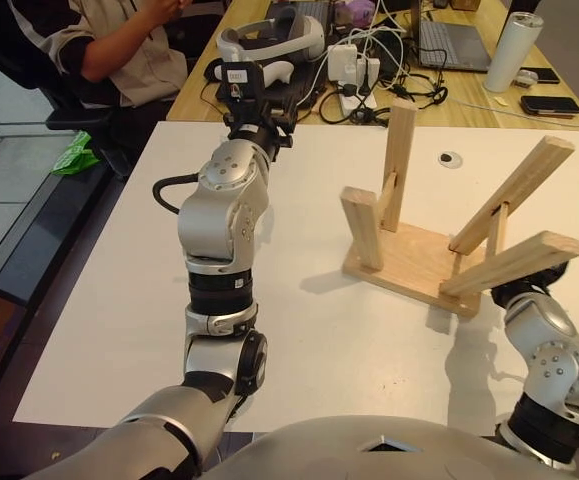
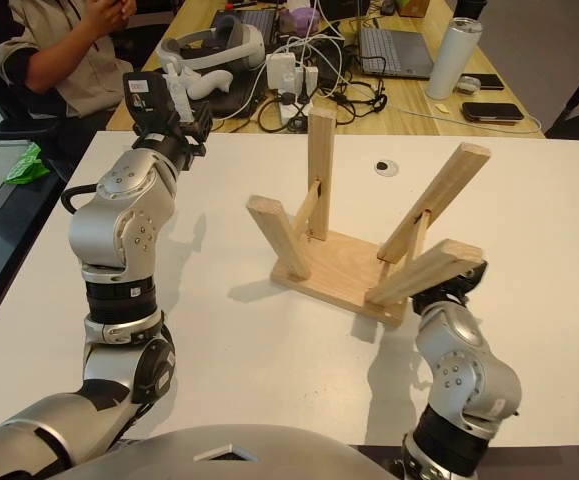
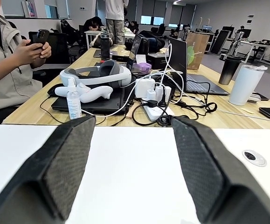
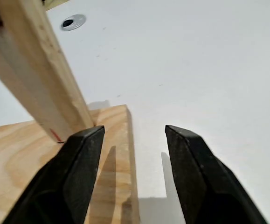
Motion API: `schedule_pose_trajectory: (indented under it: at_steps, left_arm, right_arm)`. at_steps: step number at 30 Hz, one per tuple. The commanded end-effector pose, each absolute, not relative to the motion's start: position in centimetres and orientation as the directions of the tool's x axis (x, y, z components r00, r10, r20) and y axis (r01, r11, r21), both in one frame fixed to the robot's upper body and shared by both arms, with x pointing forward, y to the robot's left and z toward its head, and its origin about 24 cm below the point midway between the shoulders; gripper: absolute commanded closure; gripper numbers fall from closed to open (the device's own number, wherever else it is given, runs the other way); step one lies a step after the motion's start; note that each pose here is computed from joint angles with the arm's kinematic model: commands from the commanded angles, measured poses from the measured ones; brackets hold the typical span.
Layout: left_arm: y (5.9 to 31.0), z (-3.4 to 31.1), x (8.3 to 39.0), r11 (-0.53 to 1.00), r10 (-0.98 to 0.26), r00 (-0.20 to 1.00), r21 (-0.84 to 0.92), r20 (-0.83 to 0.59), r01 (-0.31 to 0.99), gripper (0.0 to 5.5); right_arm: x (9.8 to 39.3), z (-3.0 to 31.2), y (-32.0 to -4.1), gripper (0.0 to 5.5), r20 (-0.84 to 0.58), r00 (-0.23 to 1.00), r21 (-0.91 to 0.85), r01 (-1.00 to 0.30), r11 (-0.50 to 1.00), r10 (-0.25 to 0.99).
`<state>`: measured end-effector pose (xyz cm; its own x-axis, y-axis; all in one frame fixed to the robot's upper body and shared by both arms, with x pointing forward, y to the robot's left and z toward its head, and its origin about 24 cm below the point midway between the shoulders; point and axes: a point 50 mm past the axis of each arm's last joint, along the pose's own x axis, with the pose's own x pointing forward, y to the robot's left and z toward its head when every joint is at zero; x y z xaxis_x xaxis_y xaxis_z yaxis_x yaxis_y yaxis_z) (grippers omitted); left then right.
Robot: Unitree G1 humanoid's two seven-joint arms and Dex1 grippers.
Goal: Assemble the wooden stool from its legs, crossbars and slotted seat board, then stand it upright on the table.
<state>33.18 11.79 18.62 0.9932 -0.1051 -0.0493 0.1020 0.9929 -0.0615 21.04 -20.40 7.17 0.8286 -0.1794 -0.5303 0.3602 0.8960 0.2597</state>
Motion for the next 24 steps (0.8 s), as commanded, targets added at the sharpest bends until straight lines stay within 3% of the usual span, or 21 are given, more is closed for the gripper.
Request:
schedule_pose_trajectory:
  at_steps: [1, 7, 12, 16, 19, 24]
  left_arm:
    - [12.0, 18.3, 33.4, 0.994, -0.099, 0.992, -0.054, -0.075, 0.095, 2.46]
    - [13.5, 18.2, 34.0, 0.997, -0.026, 0.996, -0.069, -0.080, 0.020, 2.46]
    - [15.5, 17.7, 34.1, 0.995, 0.062, 0.993, -0.073, -0.096, -0.069, 2.46]
    - [17.1, 17.3, 34.2, 0.983, 0.159, 0.985, -0.081, -0.073, -0.165, 2.46]
    - [18.6, 15.0, 33.6, 0.962, 0.254, 0.959, -0.070, -0.125, -0.264, 2.46]
    - [18.9, 14.0, 32.3, 0.950, 0.295, 0.947, -0.067, -0.124, -0.305, 2.46]
  right_arm:
    - [23.4, 7.4, -16.6, 3.07, -0.526, 0.850, 0.374, 0.240, 0.896, -0.008]
    - [27.4, 7.7, -12.4, 3.07, -0.492, 0.865, 0.465, 0.160, 0.871, 0.103]
    - [28.3, 8.2, -12.7, 3.07, -0.454, 0.887, 0.439, 0.137, 0.888, 0.087]
    - [27.8, 8.5, -14.5, 3.07, -0.404, 0.906, 0.254, -0.023, 0.967, 0.127]
    - [27.3, 7.7, -17.4, 3.07, -0.425, 0.893, 0.120, -0.107, 0.987, 0.148]
    - [25.8, 8.0, -22.6, 3.07, -0.463, 0.874, -0.017, -0.176, 0.984, 0.148]
